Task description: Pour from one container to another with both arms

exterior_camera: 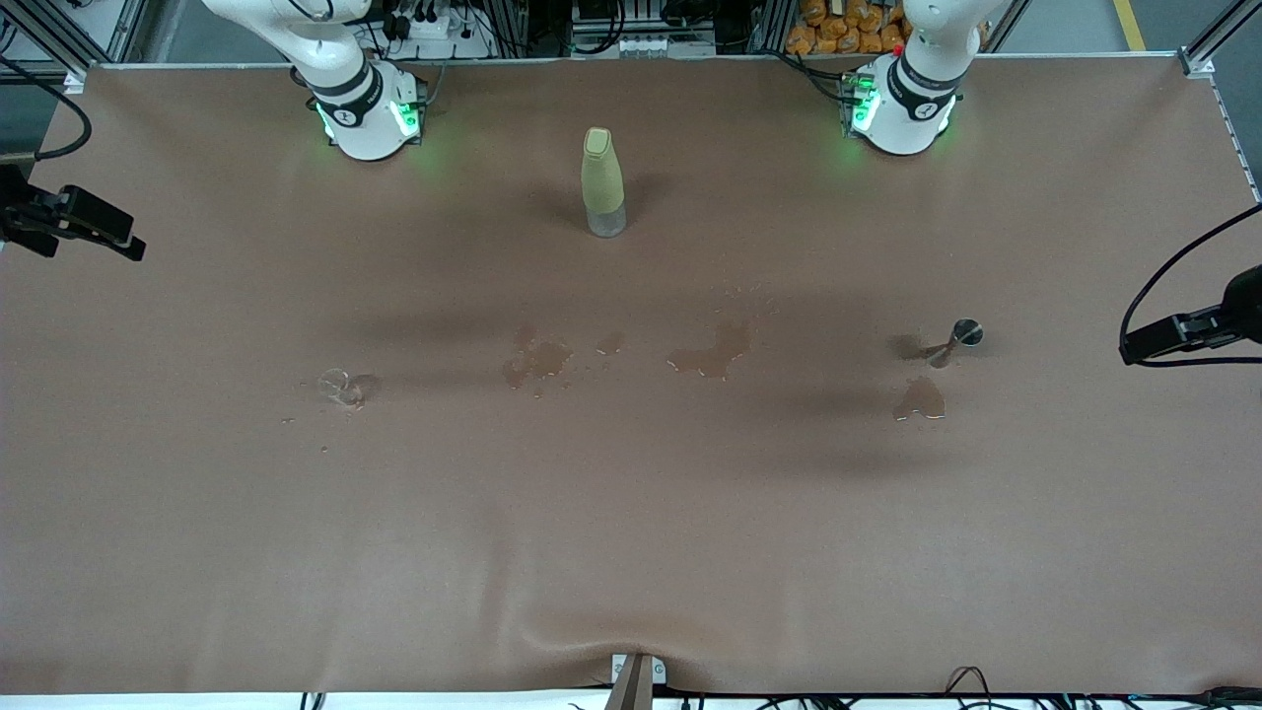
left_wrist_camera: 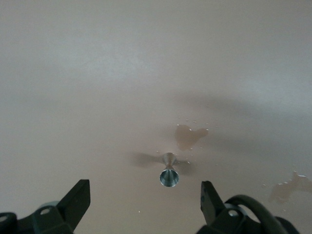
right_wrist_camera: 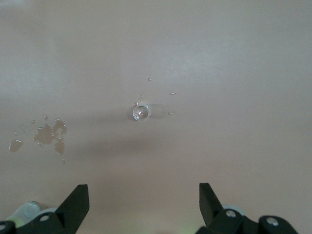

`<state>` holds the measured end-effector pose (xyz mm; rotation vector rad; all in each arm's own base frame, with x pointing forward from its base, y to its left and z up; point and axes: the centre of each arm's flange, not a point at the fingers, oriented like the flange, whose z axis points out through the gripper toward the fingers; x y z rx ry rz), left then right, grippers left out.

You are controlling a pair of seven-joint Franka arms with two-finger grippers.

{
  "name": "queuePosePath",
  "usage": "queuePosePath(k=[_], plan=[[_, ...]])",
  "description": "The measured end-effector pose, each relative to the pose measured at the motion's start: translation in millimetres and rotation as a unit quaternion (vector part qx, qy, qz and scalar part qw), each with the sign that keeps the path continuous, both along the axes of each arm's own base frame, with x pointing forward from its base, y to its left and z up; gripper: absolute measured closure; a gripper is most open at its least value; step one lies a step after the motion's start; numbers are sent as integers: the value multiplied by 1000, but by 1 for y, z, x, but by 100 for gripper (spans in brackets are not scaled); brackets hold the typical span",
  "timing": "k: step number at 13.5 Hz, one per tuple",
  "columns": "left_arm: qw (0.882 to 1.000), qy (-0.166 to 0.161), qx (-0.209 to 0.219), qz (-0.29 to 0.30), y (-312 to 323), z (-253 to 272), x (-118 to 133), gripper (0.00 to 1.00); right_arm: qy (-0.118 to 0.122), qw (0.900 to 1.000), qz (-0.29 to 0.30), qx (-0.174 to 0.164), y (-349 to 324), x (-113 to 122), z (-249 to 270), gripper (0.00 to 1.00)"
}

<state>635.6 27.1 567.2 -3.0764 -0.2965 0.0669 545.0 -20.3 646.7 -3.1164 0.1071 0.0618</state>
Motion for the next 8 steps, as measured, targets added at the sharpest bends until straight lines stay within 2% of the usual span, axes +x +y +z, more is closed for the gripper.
queuePosePath(k=[4, 8], plan=[[999, 6, -38, 29, -3, -6, 2, 0, 0, 1000, 0, 0, 0, 0, 0, 0], [998, -4, -42, 48, -9, 7, -2, 0, 0, 1000, 0, 0, 0, 0, 0, 0]])
